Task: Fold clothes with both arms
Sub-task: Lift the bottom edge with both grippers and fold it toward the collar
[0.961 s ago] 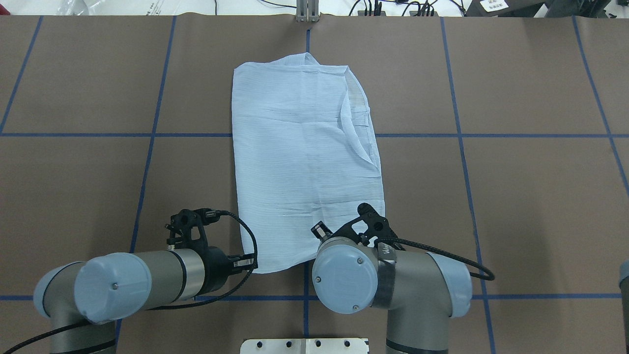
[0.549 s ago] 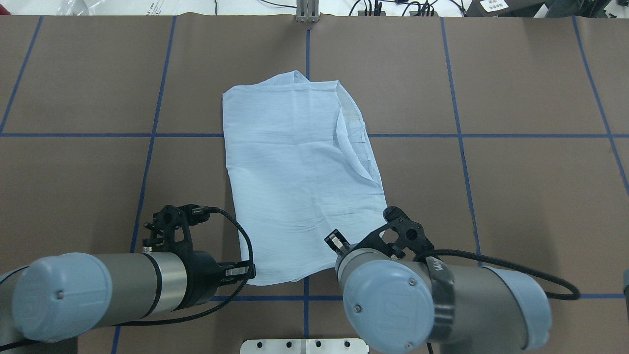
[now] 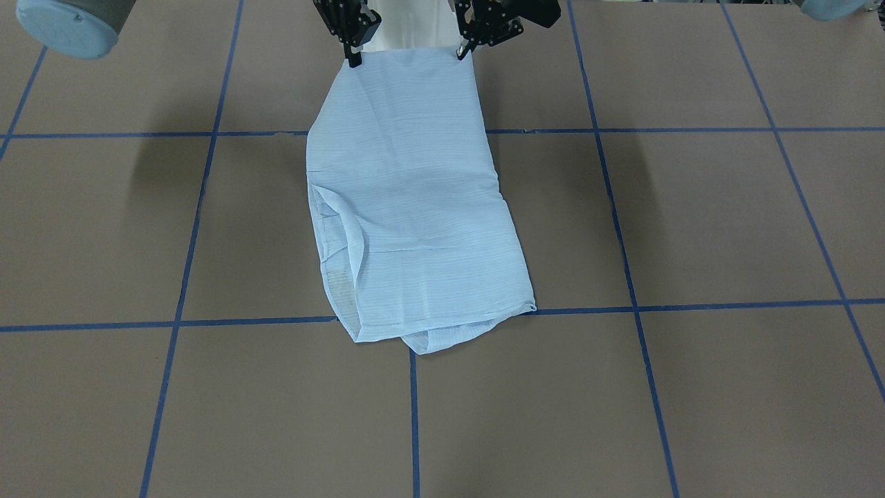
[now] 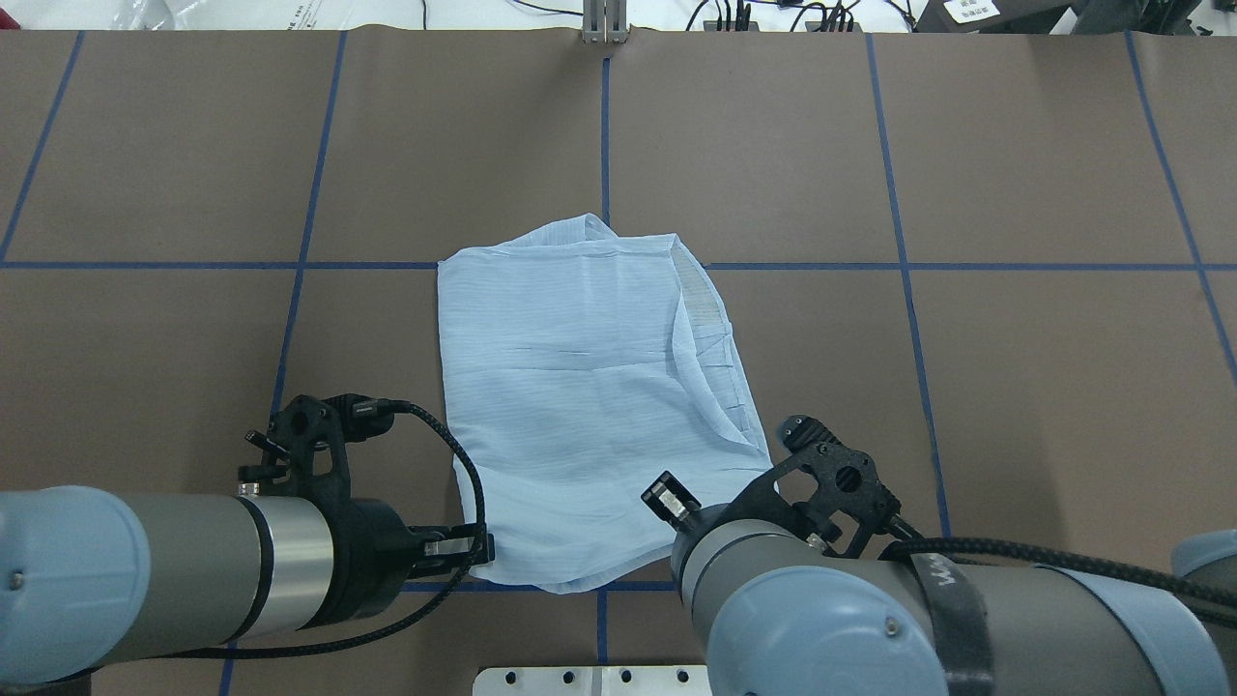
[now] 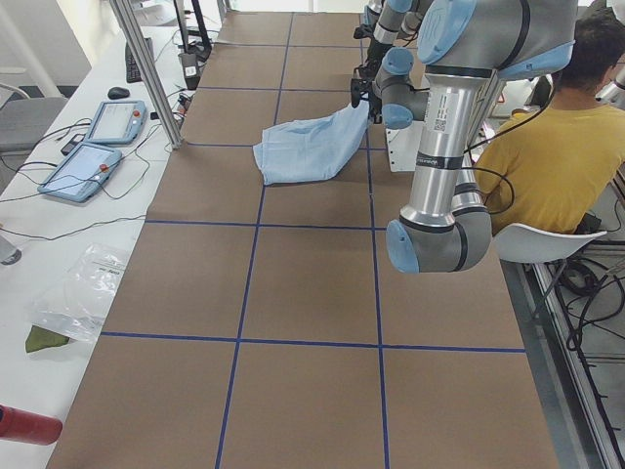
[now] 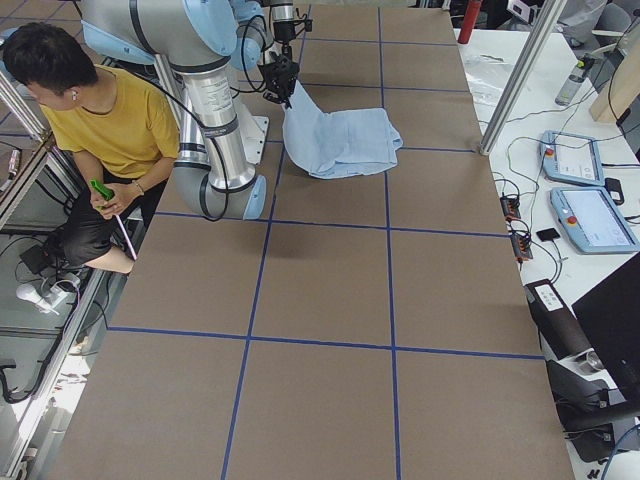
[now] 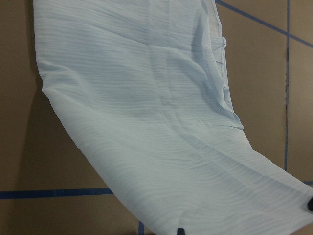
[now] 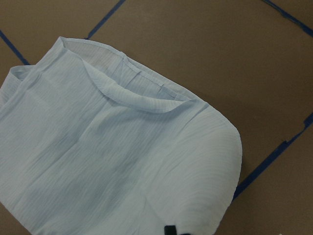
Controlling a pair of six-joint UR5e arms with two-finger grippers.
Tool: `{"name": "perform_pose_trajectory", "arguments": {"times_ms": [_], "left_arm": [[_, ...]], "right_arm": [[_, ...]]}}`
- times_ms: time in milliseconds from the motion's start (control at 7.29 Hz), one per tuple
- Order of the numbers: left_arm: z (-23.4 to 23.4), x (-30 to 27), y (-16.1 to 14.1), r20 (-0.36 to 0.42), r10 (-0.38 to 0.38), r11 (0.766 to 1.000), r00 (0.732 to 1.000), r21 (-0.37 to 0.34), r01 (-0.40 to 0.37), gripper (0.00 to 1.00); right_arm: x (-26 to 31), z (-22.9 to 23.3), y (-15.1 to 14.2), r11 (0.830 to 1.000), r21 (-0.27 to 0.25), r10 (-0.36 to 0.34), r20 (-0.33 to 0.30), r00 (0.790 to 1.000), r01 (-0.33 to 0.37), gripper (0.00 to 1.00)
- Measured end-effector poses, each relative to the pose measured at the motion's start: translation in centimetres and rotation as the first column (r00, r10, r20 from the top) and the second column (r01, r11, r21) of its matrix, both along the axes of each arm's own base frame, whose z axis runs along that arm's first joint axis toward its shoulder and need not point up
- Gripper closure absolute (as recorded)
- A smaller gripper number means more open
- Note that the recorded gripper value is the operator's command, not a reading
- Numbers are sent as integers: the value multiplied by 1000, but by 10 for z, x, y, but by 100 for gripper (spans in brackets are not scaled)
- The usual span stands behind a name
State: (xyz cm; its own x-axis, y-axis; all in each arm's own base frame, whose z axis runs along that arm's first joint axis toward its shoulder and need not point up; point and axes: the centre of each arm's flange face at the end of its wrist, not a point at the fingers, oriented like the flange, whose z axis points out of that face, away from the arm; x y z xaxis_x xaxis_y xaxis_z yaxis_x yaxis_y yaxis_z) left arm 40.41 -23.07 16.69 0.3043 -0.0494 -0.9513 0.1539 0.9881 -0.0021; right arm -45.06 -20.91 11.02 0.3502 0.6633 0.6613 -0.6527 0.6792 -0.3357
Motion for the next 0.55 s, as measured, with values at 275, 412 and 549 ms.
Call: {"name": "perform_pose_trajectory", "arguments": {"times_ms": [275, 412, 549], "left_arm": [[8, 6, -63, 75, -90, 994, 993, 76, 84, 100], [13, 6, -104, 120, -144, 985, 982, 116, 130, 100], [22, 6, -143, 167, -191, 975, 967, 142, 168, 100]], "right_arm": [[-18, -2, -45, 995, 90, 36, -30, 999, -33, 100], [-28, 1, -75, 990, 131, 55, -39, 998, -49, 100], [-41, 5, -108, 983, 172, 71, -49, 996, -62, 100]]}}
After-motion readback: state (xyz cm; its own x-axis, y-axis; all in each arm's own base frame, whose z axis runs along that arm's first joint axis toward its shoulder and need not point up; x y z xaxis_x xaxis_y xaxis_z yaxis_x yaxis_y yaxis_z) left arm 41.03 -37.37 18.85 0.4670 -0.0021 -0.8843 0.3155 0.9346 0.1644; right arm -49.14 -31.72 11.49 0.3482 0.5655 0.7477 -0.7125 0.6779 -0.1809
